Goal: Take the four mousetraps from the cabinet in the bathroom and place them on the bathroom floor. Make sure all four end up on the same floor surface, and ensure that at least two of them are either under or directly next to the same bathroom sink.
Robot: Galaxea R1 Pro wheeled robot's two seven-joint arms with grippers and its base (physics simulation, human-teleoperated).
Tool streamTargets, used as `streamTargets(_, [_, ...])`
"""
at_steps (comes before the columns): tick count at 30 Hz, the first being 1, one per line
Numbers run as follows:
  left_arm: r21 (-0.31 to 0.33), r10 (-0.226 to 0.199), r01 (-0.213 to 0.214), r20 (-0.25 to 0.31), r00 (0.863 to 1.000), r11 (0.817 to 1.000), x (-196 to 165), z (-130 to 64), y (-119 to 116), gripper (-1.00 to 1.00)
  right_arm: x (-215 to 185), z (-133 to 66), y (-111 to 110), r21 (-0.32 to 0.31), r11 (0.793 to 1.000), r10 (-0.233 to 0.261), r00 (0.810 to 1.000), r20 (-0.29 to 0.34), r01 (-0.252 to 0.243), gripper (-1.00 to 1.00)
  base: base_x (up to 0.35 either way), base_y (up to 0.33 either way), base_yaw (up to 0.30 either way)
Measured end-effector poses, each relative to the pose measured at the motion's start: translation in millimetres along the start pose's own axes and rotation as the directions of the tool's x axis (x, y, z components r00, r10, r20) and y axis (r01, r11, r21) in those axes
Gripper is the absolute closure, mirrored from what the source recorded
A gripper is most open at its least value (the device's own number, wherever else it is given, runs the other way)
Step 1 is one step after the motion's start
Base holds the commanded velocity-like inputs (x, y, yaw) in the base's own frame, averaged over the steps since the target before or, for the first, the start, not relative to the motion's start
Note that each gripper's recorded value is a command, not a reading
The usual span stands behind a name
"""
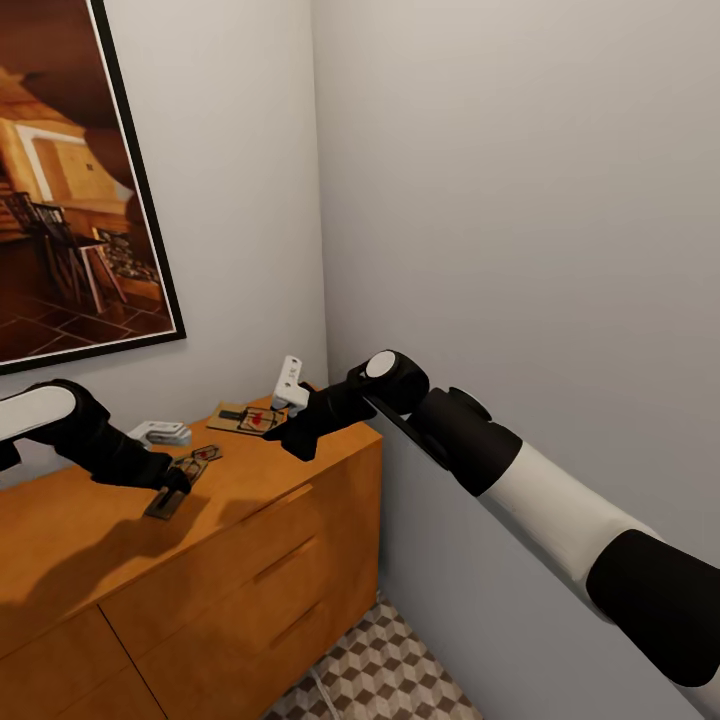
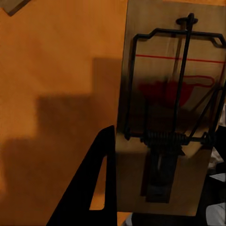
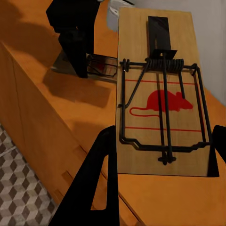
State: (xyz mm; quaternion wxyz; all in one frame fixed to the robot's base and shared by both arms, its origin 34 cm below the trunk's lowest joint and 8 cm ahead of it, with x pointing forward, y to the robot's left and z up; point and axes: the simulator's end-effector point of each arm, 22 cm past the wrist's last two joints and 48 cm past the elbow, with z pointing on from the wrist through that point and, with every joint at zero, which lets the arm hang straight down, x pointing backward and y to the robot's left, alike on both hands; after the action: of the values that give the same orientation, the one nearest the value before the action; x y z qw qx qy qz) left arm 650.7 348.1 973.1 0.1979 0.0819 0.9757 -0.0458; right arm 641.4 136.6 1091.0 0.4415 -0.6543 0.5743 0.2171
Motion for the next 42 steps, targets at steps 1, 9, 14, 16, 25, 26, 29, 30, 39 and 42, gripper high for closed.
streamTargets(1, [0.002, -0.001, 0.001, 0.002, 1.000, 1.000, -1, -0.6, 0, 1.00, 0, 0.0, 0, 0.000, 1.000, 0.000, 1.000, 0.000, 0.000, 1.00, 0.000, 0.000, 0.000])
streamTargets(9, [0.014, -0.012, 0.011, 0.029, 1.000, 1.000, -10, -8.0, -2, 1.00, -6, -9.1, -12, 0.022, 0.999, 0.025, 0.999, 0.028, -0.026, 1.00, 0.000, 0.000, 0.000])
streamTargets(14, [0.020, -0.013, 0.012, 0.036, 0.999, 1.000, -13, -9.1, -4, 1.00, -7, -19.5, -26, 0.049, 0.997, 0.058, 0.997, 0.053, -0.061, 1.00, 0.000, 0.000, 0.000])
streamTargets(16, [0.021, -0.012, 0.011, 0.038, 0.999, 1.000, -14, -9.3, -5, 1.00, -4, -20.7, -29, 0.053, 0.996, 0.065, 0.997, 0.050, -0.068, 1.00, -0.038, 0.000, 0.000])
streamTargets(25, [0.025, -0.009, 0.008, 0.037, 0.999, 1.000, -15, -7.2, -8, 1.00, 13, -29.0, -40, 0.073, 0.993, 0.088, 0.996, 0.032, -0.090, 1.00, -0.280, 0.000, 0.000])
streamTargets(26, [0.026, -0.009, 0.008, 0.037, 0.999, 1.000, -15, -6.9, -9, 1.00, 14, -29.3, -40, 0.074, 0.993, 0.089, 0.996, 0.032, -0.091, 1.00, -0.330, 0.000, 0.000])
streamTargets(29, [0.027, -0.007, 0.006, 0.037, 0.999, 1.000, -16, -6.5, -10, 1.00, 17, -31.3, -42, 0.079, 0.992, 0.092, 0.995, 0.026, -0.094, 1.00, -0.332, 0.000, 0.000])
streamTargets(30, [0.028, -0.007, 0.005, 0.037, 0.999, 1.000, -16, -6.4, -10, 1.00, 19, -32.3, -43, 0.081, 0.992, 0.094, 0.995, 0.024, -0.095, 1.00, -0.333, 0.000, 0.000])
streamTargets(39, [0.037, 0.005, -0.006, 0.034, 0.999, 0.999, -17, -4.2, -17, 1.00, 47, -32.6, -41, 0.081, 0.988, 0.132, 0.991, 0.002, -0.132, 1.00, -0.334, 0.000, 0.000])
streamTargets(42, [0.055, 0.025, -0.027, 0.033, 0.999, 0.998, -19, -1.1, -32, 1.00, 59, -37.0, -44, 0.090, 0.986, 0.144, 0.989, -0.010, -0.143, 1.00, -0.334, 0.000, 0.000])
